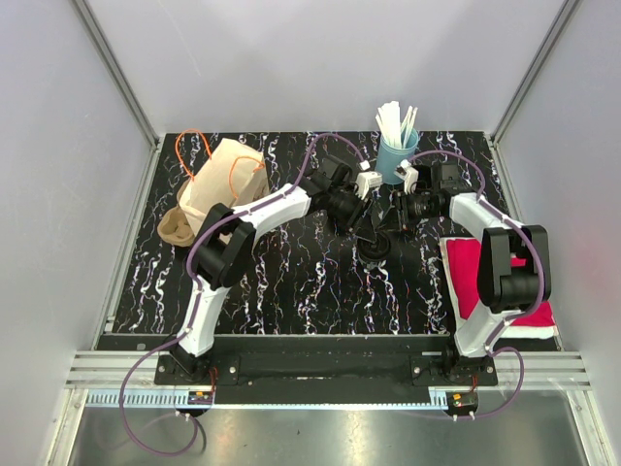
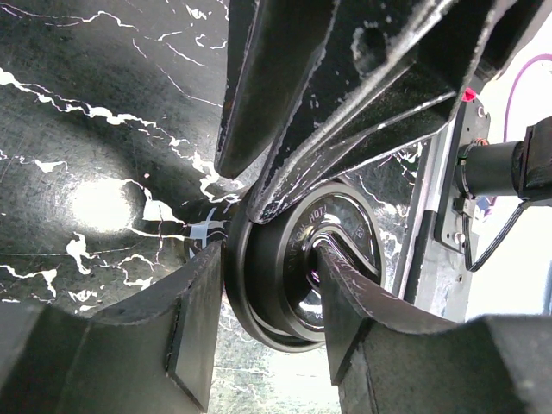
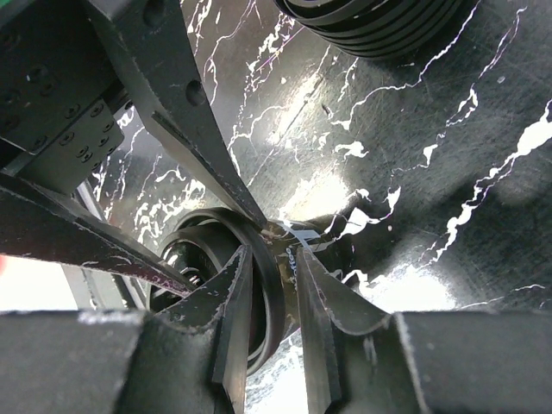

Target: Pack the takeout coffee

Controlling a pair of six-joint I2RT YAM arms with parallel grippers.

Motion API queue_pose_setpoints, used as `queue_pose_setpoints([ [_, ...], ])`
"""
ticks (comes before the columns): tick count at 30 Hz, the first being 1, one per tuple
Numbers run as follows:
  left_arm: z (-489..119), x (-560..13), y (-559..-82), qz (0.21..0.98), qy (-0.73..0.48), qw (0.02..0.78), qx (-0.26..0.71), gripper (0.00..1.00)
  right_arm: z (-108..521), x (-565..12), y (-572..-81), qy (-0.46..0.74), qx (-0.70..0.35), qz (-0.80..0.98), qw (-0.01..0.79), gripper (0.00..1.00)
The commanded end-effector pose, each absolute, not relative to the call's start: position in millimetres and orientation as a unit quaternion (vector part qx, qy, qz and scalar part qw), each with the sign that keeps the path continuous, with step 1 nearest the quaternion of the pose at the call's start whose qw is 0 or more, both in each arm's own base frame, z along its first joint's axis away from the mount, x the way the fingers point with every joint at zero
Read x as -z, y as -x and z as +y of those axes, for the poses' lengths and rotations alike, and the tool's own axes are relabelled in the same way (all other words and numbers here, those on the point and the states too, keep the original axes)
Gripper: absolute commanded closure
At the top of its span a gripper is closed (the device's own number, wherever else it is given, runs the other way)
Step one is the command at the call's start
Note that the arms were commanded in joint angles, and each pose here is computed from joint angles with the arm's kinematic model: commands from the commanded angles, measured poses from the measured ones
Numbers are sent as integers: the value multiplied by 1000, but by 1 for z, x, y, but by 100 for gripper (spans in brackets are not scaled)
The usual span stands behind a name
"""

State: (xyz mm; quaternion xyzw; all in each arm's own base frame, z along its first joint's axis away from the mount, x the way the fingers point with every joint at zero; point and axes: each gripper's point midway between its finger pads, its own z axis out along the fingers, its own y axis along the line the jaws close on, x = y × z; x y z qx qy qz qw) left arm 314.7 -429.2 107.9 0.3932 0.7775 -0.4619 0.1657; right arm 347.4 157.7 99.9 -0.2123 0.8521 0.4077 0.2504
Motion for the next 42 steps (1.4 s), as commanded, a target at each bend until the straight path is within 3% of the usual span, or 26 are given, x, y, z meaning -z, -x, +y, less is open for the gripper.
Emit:
queue_pose_setpoints([
  [1,-414,-56,-321,820,-400,160,377,53,139,-42,-313,219,-330,902,172,69],
  [15,-414,-51,-317,817,-417,157,366,53,138,-26,-298,241,-313,906,154,69],
  [25,-416,-49,-311,814,-433,154,355,48,138,-18,-292,262,-298,906,144,68],
  [32,-415,-48,-312,814,-438,156,347,39,135,-14,-289,275,-289,907,137,68],
  [42,-415,-45,-310,816,-445,152,337,39,131,-12,-287,282,-276,909,135,68],
])
